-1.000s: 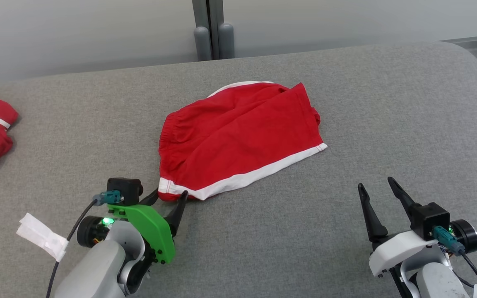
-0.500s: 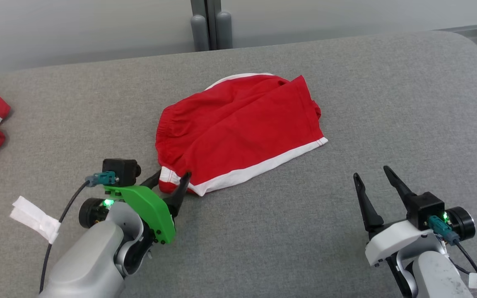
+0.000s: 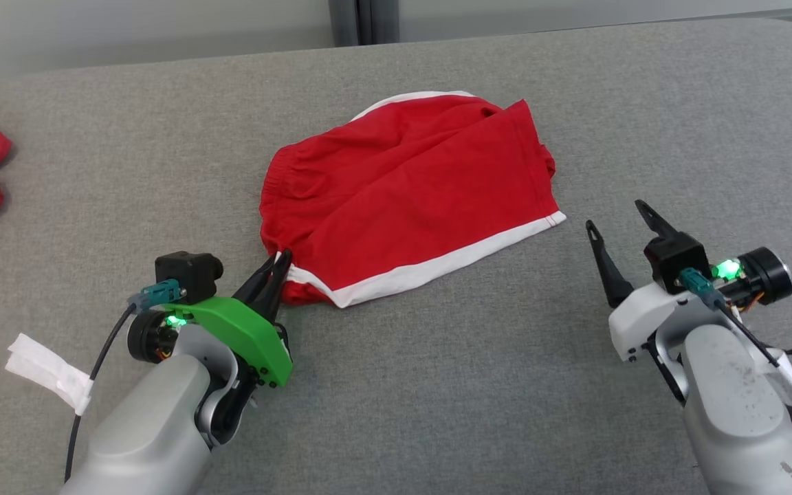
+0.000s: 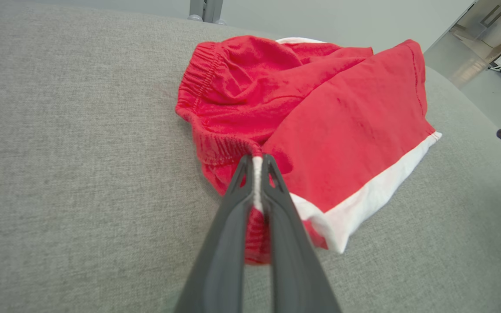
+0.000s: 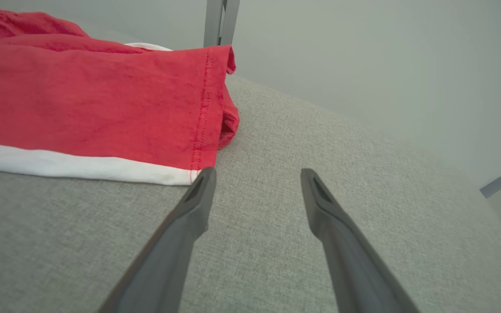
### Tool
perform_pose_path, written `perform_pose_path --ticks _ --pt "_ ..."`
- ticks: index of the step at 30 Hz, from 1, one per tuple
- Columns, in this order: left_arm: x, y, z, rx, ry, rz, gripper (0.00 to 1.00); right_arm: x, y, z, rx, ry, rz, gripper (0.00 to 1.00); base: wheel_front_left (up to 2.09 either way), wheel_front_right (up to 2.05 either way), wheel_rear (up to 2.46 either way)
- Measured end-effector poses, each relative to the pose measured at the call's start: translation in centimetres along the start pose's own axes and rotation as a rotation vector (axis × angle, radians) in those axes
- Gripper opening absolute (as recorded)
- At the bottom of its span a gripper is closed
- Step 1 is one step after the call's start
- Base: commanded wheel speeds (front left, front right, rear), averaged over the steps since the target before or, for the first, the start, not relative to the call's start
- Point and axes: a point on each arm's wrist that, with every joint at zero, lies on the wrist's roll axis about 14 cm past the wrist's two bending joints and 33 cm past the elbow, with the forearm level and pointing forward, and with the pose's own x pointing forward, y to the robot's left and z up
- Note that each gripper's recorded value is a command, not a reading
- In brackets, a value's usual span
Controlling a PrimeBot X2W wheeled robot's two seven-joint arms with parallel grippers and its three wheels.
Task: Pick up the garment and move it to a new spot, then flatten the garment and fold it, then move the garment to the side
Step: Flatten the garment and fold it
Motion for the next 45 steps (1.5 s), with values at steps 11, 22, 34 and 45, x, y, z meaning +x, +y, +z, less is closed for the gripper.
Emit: perform_pose_path --ticks 11,22,34,45 --pt "-0.5 1.0 0.0 -0.003 -0.058 0.024 0.0 4.3 4.1 -3.5 -0.114 0.156 0.208 1.0 0.0 0.0 0.0" --pt "-0.6 1.7 0.5 -0.002 -0.095 0.047 0.0 5.9 6.1 -4.6 -0.114 0.221 0.299 0.0 0.0 0.0 0.0" --pt "-1.9 0.5 5.3 0.021 -0.267 0.033 0.0 5.8 4.9 -0.6 0.004 0.12 0.255 0.0 0.0 0.0 0.0" --pt "-6.3 -4.6 12.8 0.116 -0.518 -0.099 0.0 2.5 0.5 11.7 0.123 -0.233 0.196 0.0 0.0 0.0 0.0"
